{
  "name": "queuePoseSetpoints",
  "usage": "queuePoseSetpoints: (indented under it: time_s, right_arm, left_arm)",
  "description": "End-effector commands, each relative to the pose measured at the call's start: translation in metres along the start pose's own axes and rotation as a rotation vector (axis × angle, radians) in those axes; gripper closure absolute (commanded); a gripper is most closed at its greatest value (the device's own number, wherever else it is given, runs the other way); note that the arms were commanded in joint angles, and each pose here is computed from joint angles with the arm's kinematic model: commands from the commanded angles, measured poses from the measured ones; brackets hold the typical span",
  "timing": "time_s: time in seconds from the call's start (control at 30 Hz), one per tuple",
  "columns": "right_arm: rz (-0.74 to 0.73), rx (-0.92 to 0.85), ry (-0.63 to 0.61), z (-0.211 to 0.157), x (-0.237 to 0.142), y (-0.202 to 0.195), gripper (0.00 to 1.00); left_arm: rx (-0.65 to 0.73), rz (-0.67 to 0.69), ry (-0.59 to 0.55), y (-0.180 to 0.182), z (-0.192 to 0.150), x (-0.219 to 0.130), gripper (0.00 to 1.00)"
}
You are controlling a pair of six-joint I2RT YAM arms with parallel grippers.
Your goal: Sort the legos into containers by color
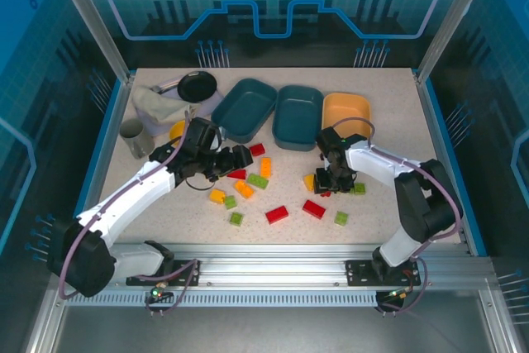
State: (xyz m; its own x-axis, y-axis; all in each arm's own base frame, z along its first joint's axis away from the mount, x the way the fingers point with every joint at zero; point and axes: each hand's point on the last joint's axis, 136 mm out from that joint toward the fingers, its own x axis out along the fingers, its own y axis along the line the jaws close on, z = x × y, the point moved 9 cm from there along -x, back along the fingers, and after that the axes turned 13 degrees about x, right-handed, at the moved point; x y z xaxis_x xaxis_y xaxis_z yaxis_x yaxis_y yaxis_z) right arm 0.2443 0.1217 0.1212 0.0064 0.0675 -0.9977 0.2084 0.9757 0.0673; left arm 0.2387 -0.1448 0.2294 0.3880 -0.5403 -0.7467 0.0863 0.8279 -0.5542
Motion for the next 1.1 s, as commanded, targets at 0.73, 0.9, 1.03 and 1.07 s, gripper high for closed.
queuePoseSetpoints:
  time_s: [0.73,0.9,1.03,1.07]
  right_arm:
    - [0.007,0.022,-0.091,0.003,-0.037,0.01,0.84]
    - [0.049,0.071,-0.212,0.024,-0.083,0.0,0.85]
    - [0.074,0.142,-0.27,0.078,-0.096,-0.011,0.86]
    - [0.071,0.148,-0.279,0.092,-0.094,-0.01,0.85]
  left_arm:
    - [-0.001,-0.016,-0.017,-0.005,-0.003,-0.007,0.19]
    - [0.015,-0.038,-0.043,-0.016,0.01,-0.009,0.19]
    - [0.023,-0.05,-0.053,-0.024,0.024,-0.003,0.2]
    - [0.026,-0.051,-0.054,-0.026,0.027,-0.002,0.2]
